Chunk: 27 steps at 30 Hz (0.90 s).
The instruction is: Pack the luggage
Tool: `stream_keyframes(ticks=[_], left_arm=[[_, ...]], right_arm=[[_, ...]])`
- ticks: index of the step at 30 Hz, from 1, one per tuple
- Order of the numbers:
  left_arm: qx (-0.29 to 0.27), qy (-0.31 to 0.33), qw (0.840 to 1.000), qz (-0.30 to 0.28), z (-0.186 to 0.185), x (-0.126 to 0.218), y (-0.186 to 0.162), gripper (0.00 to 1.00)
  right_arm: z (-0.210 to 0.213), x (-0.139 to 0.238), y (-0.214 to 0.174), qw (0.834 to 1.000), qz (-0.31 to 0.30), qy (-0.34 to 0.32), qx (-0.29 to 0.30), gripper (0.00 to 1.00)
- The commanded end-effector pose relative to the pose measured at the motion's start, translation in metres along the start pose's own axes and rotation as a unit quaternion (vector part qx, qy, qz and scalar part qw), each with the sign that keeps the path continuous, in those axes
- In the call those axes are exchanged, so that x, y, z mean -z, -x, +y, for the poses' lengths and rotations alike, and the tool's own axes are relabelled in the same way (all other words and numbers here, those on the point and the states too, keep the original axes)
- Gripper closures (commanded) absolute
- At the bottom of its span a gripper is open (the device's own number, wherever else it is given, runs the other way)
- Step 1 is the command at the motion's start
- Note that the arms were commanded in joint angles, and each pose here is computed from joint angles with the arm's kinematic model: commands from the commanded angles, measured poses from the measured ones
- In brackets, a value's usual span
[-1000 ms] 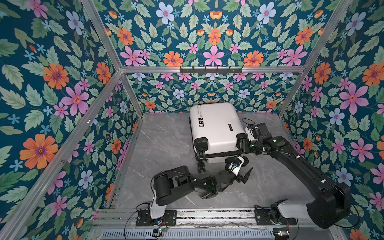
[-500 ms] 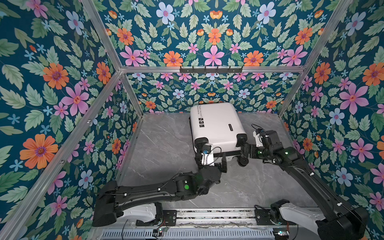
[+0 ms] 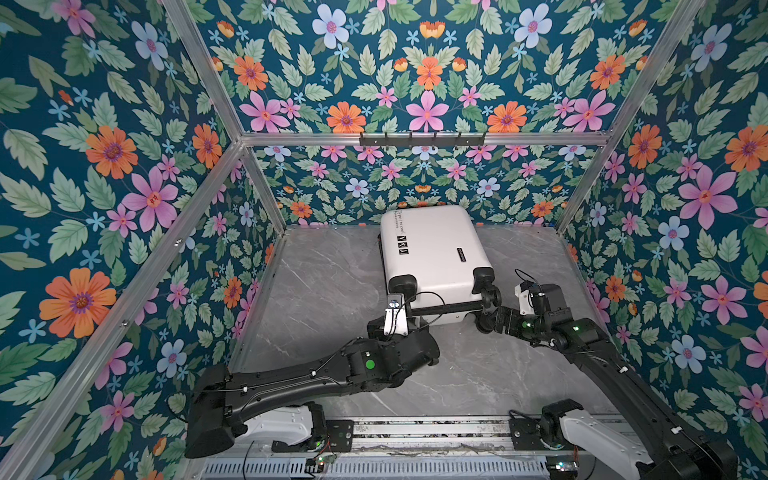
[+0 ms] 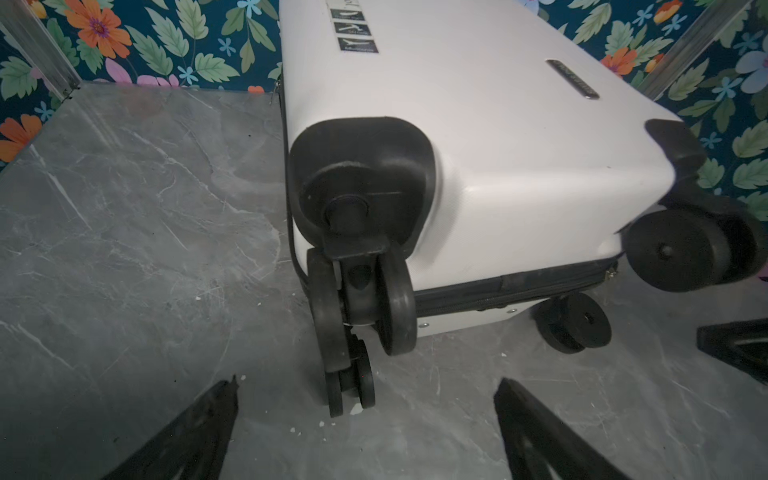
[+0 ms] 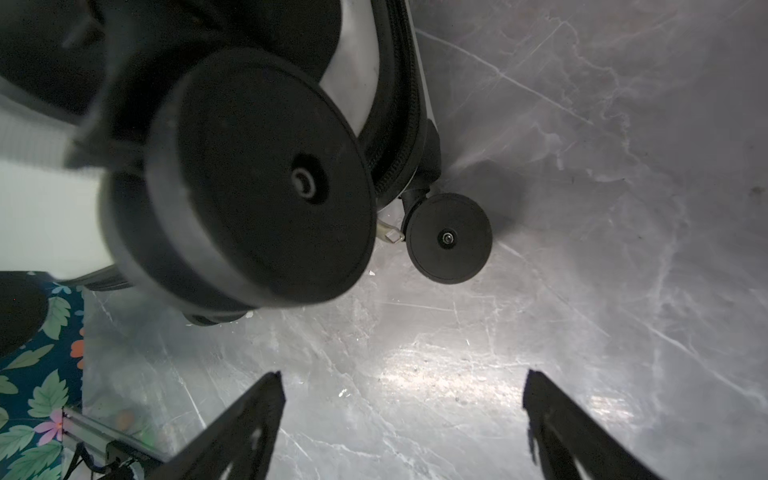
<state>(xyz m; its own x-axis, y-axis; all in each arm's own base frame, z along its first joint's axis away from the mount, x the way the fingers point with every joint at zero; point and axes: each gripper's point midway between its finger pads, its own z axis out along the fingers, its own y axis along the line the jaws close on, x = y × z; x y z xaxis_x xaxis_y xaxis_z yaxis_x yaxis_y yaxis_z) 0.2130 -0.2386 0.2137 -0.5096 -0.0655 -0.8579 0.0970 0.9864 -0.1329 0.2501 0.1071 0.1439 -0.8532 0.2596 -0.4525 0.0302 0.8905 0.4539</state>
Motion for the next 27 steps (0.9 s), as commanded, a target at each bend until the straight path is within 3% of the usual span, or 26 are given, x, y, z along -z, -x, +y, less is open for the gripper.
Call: stream_keyframes(ticks=[1,4,8,17,20,26,27], left_arm=[[0.020,-0.002,1.000,0.016,0.009,-0.009,-0.001,0.00],[0.042,-0.023,0.999,0.007,0.010,-0.017,0.012,0.00],[0.029,-0.034,0.999,0.006,-0.002,-0.024,0.025,0.00],[0.001,-0.014,0.999,0.036,-0.006,-0.049,0.011,0.04],[0.010,-0.007,0.999,0.035,0.004,-0.055,0.012,0.22],[0.029,0.012,0.999,0.028,0.029,-0.059,0.024,1.00],[0.032,0.016,0.999,0.026,0.035,-0.059,0.026,1.00]], right_arm=[[0.006,-0.002,0.002,1.000,-0.009,0.020,-0.016,0.05],[0.004,-0.005,-0.003,0.999,-0.006,0.025,-0.020,0.05],[0.004,-0.007,-0.010,0.999,-0.004,0.036,-0.026,0.10],[-0.004,-0.005,-0.023,0.999,-0.011,0.037,-0.034,0.23],[-0.006,-0.008,-0.026,0.999,-0.007,0.035,-0.034,0.33],[-0.003,-0.019,-0.026,0.997,-0.017,0.060,-0.035,0.44],[0.000,-0.021,-0.025,0.997,-0.022,0.071,-0.036,0.45]])
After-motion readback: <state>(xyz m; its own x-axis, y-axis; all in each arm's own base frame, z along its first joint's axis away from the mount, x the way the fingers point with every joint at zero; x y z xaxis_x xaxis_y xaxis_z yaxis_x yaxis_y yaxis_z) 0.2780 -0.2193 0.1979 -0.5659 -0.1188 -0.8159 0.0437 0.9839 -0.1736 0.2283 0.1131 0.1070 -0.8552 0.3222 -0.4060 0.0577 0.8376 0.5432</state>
